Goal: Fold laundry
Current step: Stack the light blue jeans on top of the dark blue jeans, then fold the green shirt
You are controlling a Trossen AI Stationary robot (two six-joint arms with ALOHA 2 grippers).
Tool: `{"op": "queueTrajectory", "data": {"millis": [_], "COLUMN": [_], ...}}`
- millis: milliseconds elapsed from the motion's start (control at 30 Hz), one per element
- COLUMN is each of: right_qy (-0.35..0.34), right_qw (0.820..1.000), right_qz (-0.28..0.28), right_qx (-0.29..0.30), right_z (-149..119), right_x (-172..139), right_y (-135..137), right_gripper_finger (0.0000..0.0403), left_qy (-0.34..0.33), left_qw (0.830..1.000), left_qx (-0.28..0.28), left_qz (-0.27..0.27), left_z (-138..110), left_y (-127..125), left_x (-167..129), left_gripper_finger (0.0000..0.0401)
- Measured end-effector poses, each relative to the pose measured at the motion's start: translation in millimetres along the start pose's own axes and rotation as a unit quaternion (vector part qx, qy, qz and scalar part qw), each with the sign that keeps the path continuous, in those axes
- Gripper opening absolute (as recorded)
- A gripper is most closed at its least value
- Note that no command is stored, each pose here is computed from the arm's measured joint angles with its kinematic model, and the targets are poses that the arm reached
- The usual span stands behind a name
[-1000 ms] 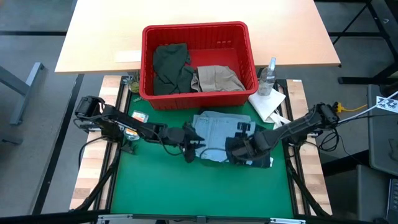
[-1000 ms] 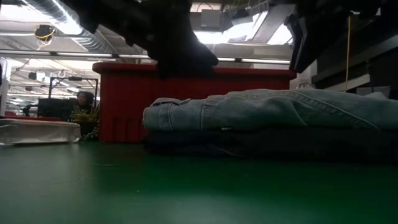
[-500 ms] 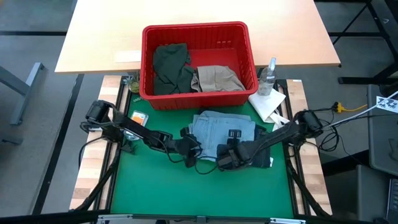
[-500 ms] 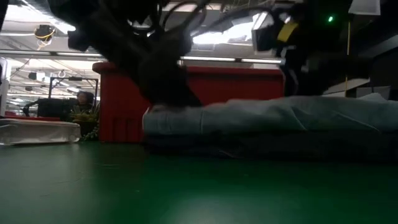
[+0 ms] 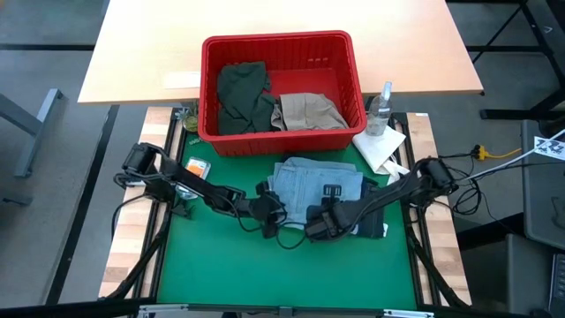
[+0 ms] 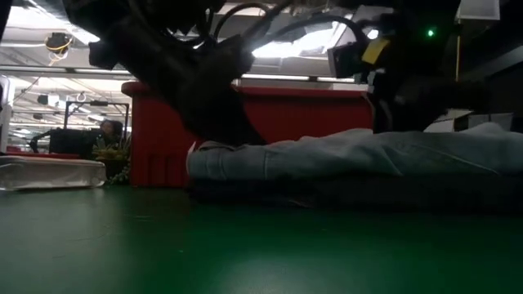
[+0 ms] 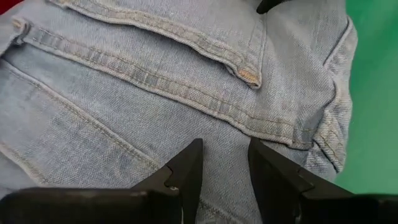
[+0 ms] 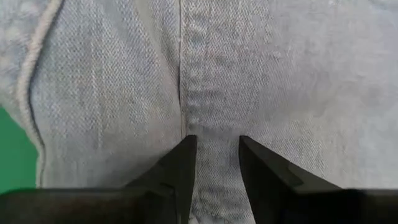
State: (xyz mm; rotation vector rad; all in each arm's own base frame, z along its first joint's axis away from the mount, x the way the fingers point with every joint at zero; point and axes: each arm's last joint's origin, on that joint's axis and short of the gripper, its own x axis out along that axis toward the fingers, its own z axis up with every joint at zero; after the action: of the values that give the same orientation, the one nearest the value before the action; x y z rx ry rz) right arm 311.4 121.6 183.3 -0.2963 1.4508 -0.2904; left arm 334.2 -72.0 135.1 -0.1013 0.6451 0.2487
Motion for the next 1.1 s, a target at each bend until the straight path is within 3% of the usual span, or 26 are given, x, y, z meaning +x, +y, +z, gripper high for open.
{"op": "queueTrajectory", "data": {"millis": [267, 533, 733, 933, 1100], "right_qy": [-0.020, -0.050, -0.025, -0.008, 0.001], "right_qw": [1.000, 0.986, 0.972, 0.964, 0.963], "right_qz": [-0.013, -0.147, -0.211, -0.234, -0.260], "right_qx": [-0.009, -0.068, -0.097, -0.127, -0.066], "right_z": [4.9, 12.6, 18.4, 14.0, 4.1], "right_x": [-48.6, -89.7, -105.1, -115.3, -117.0], "right_y": [-20.2, -49.4, -88.5, -144.8, -193.9], "right_gripper_finger": [0.0127, 0.0127, 0.0127, 0.0127, 0.0127], "left_qy": [-0.045, -0.148, -0.234, -0.305, -0.332], "left_qw": [0.997, 0.986, 0.969, 0.949, 0.933], "left_qx": [-0.022, -0.040, -0.055, -0.068, -0.047], "left_qz": [-0.054, -0.061, -0.052, 0.029, 0.130], "left_z": [30.5, 72.6, 100.8, 117.0, 123.1], "left_y": [1.9, 21.3, 48.4, 80.9, 103.6], "left_x": [-34.5, -83.9, -130.0, -167.1, -183.1], "left_gripper_finger": [0.0124, 0.0124, 0.0124, 0.0124, 0.0124]}}
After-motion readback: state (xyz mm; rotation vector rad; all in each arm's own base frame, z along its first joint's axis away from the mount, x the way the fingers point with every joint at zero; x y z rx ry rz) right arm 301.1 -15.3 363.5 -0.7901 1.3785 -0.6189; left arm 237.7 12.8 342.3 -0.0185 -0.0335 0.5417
